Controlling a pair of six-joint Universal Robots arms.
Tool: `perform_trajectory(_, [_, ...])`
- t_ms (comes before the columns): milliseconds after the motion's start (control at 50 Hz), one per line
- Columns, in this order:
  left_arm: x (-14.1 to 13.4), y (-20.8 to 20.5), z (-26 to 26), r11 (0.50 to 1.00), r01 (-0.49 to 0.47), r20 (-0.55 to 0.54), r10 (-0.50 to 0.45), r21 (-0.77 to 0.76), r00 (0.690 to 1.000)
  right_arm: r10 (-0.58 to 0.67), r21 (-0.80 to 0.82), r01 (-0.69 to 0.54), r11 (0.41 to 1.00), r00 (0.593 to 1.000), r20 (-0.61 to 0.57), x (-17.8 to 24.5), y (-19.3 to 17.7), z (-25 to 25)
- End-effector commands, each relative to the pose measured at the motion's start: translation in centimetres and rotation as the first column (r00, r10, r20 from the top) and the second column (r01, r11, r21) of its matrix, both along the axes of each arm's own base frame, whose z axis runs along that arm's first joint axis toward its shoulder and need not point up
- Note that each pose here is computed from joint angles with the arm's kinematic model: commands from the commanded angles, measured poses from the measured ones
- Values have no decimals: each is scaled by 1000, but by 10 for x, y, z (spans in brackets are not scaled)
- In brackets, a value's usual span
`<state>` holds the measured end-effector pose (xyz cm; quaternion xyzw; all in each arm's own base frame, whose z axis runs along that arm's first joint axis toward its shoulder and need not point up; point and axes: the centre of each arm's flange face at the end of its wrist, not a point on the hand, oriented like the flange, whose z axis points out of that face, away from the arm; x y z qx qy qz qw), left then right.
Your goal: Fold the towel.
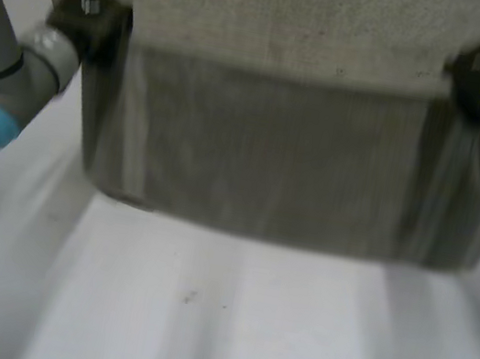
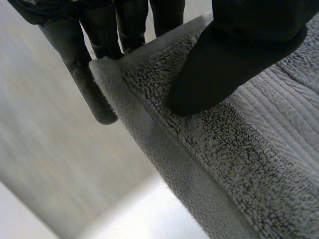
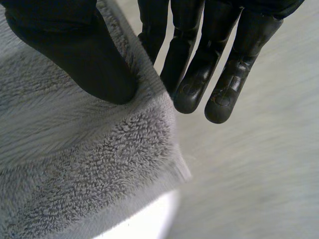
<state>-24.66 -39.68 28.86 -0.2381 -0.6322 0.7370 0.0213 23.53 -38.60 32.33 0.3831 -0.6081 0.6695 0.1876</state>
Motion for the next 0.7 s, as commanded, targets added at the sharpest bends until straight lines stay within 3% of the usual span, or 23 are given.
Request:
perform_trajectory(20, [-5, -9, 114, 815, -42, -200, -91, -579, 976, 110, -608, 83, 789, 956, 273, 6, 0, 123])
perform_trajectory(40, [-4, -6, 122, 793, -45, -228, -119, -607, 966, 128, -652, 89, 753, 952, 278, 5, 7, 133])
perform_trajectory(120, [1, -7, 124, 808, -51, -261, -130, -587, 957, 124, -634, 79, 769, 955, 270, 4, 10, 125])
perform_trajectory(160, [5, -9, 116, 832, -49, -263, -118, -553, 957, 103, -546, 57, 836, 961, 257, 6, 7, 101])
perform_trajectory(180, [6, -11, 106, 860, -41, -259, -107, -509, 960, 103, -546, 56, 836, 961, 257, 6, 7, 101])
perform_trajectory(200, [7, -12, 91, 890, -32, -250, -94, -456, 964, 94, -478, 33, 878, 967, 239, 8, 5, 82])
perform_trajectory(220, [7, -12, 91, 890, -32, -250, -93, -455, 964, 94, -477, 33, 878, 967, 239, 8, 5, 82])
perform_trajectory(260, [6, -12, 57, 933, 1, -226, -88, -361, 970, 107, -356, -32, 934, 975, 195, 12, 5, 45])
perform_trajectory(320, [4, -11, 39, 949, 26, -209, -96, -314, 973, 132, -246, -89, 965, 978, 164, 16, 5, 6])
perform_trajectory(380, [3, -7, 1, 974, 64, -183, -105, -216, 977, 137, -187, -108, 976, 979, 153, 18, 4, -16])
perform_trajectory(420, [4, -6, -42, 991, 77, -166, -93, -106, 982, 139, -64, -132, 989, 982, 130, 19, 8, -59])
perform_trajectory(440, [4, -6, -42, 992, 77, -166, -93, -105, 982, 139, -64, -132, 989, 982, 130, 19, 8, -59])
perform_trajectory(480, [11, -4, -84, 998, 65, -146, -63, 11, 987, 132, 74, -141, 987, 985, 111, 19, 12, -108])
perform_trajectory(540, [16, -2, -103, 996, 55, -134, -45, 68, 990, 121, 197, -136, 971, 989, 87, 17, 20, -151])
perform_trajectory(680, [25, 16, -143, 976, 37, -74, -21, 213, 997, 115, 365, -116, 924, 993, 23, 8, 40, -190])
perform_trajectory(700, [34, 25, -148, 965, 12, -26, -5, 264, 1000, 115, 395, -106, 912, 993, 0, 4, 45, -190])
